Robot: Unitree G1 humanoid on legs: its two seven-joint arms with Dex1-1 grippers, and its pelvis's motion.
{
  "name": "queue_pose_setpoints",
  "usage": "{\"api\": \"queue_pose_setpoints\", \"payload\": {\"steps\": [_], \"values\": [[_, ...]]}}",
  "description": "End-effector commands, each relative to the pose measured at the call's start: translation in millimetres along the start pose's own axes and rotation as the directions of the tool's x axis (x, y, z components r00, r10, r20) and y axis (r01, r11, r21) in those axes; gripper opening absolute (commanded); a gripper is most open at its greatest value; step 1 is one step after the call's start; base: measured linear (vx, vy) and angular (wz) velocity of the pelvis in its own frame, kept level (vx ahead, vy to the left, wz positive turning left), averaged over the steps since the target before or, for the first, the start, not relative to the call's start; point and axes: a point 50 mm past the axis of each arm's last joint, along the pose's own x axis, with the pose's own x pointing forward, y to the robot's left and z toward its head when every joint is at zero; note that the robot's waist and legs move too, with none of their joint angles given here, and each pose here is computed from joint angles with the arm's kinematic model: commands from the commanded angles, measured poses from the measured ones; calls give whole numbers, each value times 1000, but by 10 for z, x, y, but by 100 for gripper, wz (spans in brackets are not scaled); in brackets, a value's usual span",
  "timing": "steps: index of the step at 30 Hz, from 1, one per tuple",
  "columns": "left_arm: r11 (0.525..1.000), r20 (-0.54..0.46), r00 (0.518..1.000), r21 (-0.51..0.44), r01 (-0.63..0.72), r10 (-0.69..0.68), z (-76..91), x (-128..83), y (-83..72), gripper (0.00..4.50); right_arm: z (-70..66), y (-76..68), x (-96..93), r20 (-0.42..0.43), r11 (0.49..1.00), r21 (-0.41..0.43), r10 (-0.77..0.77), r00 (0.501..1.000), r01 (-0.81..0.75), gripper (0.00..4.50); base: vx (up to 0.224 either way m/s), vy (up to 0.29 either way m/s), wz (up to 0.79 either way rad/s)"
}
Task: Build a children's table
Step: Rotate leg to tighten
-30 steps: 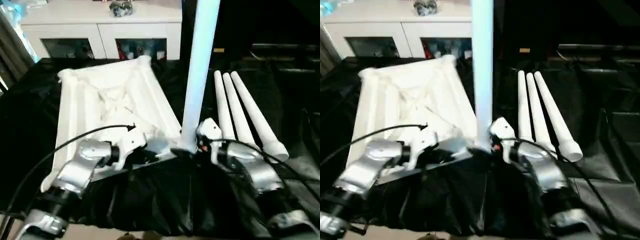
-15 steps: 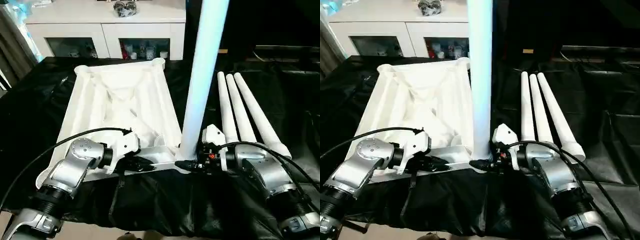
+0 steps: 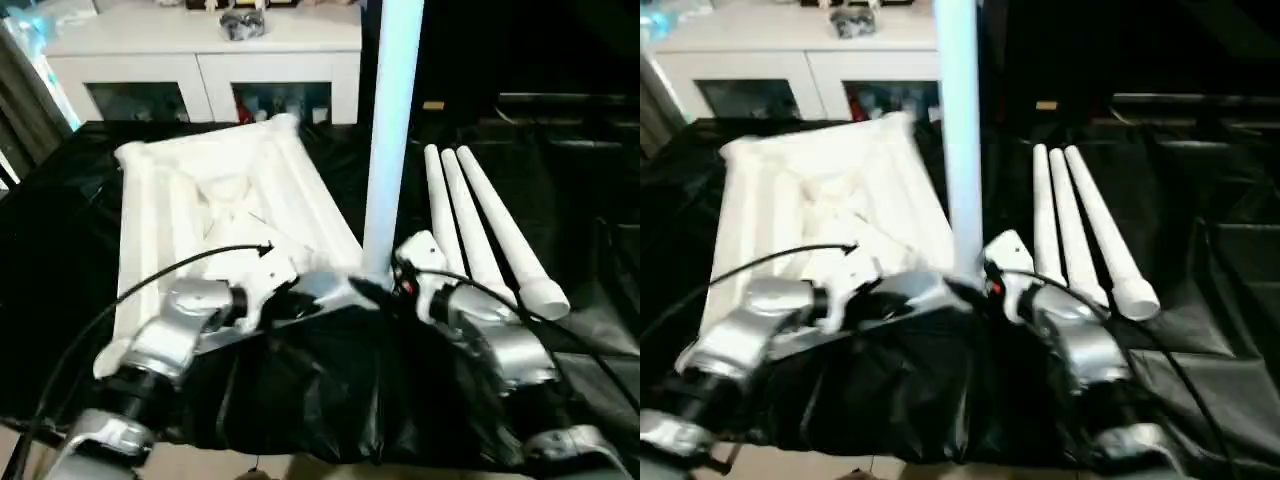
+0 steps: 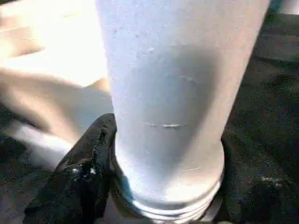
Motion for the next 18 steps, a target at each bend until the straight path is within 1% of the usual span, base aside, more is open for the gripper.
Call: {"api": "queue_pose_setpoints", "payload": {"steps": [1, 3, 4, 5, 6, 7, 8, 9, 11, 12, 15, 18], "values": [[999, 96, 995, 42, 19, -23, 303, 203, -120, 0, -80, 385, 181, -48, 995, 6, 102, 994, -102, 272, 0, 0, 0], [998, 113, 993, 46, 37, -42, 358, 279, -199, 0, -14, 435, 250, -18, 997, 17, 71, 997, -71, 272, 0, 0, 0], [998, 113, 992, 54, 42, -48, 363, 290, -212, 0, 4, 446, 255, -1, 996, 30, 82, 997, -82, 328, 0, 0, 0], [997, 113, 992, 62, 45, -52, 366, 295, -218, 0, 18, 438, 255, 13, 996, 39, 80, 997, -81, 342, 0, 0, 0], [997, 114, 992, 66, 48, -55, 367, 293, -217, 0, 24, 428, 249, 23, 994, 57, 90, 996, -91, 342, 0, 0, 0], [996, 114, 992, 71, 51, -58, 365, 284, -213, 0, 24, 417, 238, 25, 994, 55, 97, 995, -98, 342, 0, 0, 0], [994, 113, 991, 88, 62, -72, 353, 243, -196, 0, 18, 373, 198, 31, 992, 37, 116, 993, -117, 358, 0, 0, 0], [994, 112, 991, 92, 65, -75, 349, 233, -193, 0, 16, 363, 189, 31, 992, 32, 119, 992, -120, 375, 0, 0, 0], [991, 106, 990, 106, 78, -89, 328, 183, -179, 0, 3, 310, 149, 29, 992, 2, 127, 991, -127, 394, 0, 0, 0], [988, 96, 990, 122, 93, -105, 303, 136, -168, 0, -12, 266, 108, 24, 989, -22, 148, 989, -147, 394, 0, 0, 0], [982, 74, 988, 140, 124, -135, 248, 36, -136, 0, -33, 195, 15, 11, 976, -58, 211, 977, -210, 394, 0, 0, 0], [976, 47, 986, 154, 153, -162, 181, -83, -83, 0, -39, 148, -98, -4, 947, -98, 308, 951, -307, 394, 0, 0, 0]]}}
